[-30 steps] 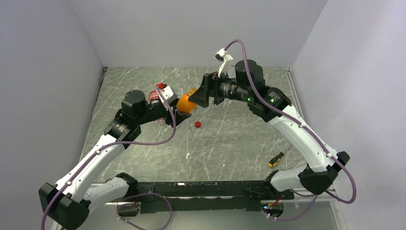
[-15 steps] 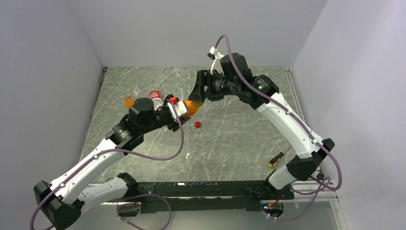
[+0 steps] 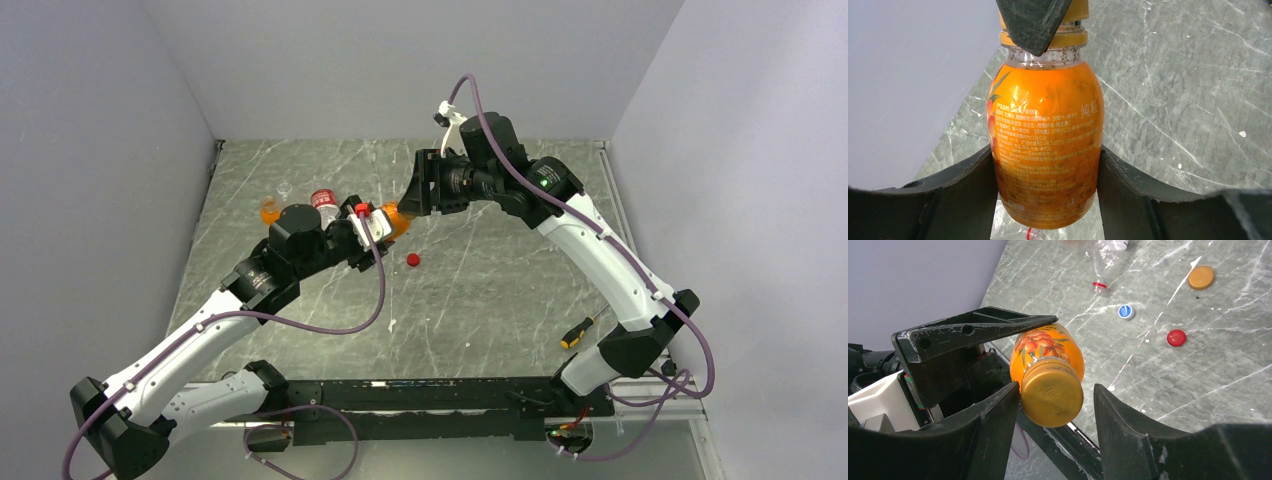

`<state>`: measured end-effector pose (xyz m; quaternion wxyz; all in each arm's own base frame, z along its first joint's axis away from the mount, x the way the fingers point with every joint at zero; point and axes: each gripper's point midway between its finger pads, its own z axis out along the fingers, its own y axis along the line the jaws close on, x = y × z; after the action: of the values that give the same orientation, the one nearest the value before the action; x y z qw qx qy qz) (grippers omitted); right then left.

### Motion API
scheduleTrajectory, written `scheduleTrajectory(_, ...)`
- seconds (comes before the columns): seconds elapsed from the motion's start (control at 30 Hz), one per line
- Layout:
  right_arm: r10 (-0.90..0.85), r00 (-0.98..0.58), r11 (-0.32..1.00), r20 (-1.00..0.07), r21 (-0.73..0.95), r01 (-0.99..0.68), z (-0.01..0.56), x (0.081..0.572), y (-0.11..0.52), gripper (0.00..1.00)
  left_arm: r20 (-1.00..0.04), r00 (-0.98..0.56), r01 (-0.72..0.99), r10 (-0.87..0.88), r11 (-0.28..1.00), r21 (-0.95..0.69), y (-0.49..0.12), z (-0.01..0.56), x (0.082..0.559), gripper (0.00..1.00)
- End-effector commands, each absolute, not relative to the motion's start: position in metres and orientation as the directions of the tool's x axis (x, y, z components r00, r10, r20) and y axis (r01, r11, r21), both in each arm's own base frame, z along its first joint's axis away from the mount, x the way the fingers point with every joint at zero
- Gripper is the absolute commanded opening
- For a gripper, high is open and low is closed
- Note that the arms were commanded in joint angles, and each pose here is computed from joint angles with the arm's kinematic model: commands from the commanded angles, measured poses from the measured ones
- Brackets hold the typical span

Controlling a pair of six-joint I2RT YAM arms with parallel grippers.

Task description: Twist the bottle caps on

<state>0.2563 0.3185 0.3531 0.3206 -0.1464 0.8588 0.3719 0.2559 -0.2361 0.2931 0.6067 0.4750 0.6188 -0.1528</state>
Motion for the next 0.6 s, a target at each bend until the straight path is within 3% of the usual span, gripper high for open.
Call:
scheduleTrajectory(0.0,0.017,-0.726,0.64,-0.687,0.566,-0.52,0.38,0.249,0.319,0.57,-0.895,0.223,0.76,0.387,0.506,0.408,-0.237,0.305,0.255,0.0)
scheduleTrajectory(0.4,0.014,-0.72,0.644,-0.694,0.556,-0.525,0.379,0.249,0.32,0.47,-0.893,0.206,0.773,0.4,0.493,0.399,-0.239,0.297,0.254,0.0)
scheduleTrajectory(0.57,0.003,-0.709,0.644,-0.706,0.543,-0.538,0.378,0.248,0.318,0.24,-0.899,0.197,0.785,0.392,0.485,0.384,-0.242,0.295,0.252,0.0)
